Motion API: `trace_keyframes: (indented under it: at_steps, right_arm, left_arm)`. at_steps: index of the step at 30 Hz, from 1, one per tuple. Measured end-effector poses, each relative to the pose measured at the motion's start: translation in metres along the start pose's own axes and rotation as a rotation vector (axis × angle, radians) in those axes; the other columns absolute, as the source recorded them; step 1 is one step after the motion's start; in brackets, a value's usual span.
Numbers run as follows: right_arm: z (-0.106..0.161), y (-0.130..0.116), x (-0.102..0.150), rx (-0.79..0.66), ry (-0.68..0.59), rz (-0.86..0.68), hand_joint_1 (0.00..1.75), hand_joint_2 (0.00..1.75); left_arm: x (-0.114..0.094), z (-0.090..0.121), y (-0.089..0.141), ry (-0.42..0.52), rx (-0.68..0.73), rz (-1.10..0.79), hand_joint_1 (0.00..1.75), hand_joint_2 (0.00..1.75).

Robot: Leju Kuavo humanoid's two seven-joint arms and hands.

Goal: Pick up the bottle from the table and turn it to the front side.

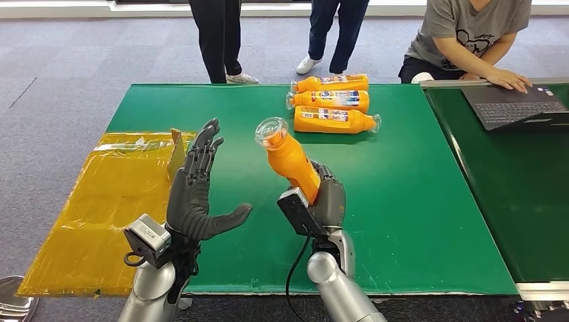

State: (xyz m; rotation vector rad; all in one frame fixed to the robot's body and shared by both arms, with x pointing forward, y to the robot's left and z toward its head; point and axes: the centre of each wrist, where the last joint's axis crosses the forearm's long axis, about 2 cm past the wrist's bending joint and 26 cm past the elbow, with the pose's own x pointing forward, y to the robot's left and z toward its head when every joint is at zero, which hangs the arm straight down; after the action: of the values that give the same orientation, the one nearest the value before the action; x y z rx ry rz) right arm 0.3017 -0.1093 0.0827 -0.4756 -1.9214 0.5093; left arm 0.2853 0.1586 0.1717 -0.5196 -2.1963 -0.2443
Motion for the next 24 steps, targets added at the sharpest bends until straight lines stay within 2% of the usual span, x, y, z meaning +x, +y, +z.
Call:
trace_keyframes:
  at_steps: [4, 9, 17, 24]
  right_arm:
    - [0.001, 0.002, 0.0, 0.018, -0.002, 0.009, 1.75, 1.75]
    - [0.005, 0.01, 0.0, 0.056, -0.002, 0.023, 1.75, 1.75]
    - [0.008, 0.018, -0.001, 0.1, 0.007, 0.035, 1.75, 1.75]
    - [0.01, 0.02, -0.002, 0.116, 0.015, 0.038, 1.75, 1.75]
  left_arm:
    - [0.001, -0.007, 0.001, -0.016, -0.021, 0.001, 0.0, 1.75]
    - [0.006, -0.031, -0.003, -0.05, -0.105, 0.031, 0.0, 1.75]
    - [0.004, -0.063, -0.008, -0.039, -0.205, 0.082, 0.0, 1.75]
    - [-0.001, -0.069, -0.009, -0.025, -0.219, 0.088, 0.0, 1.75]
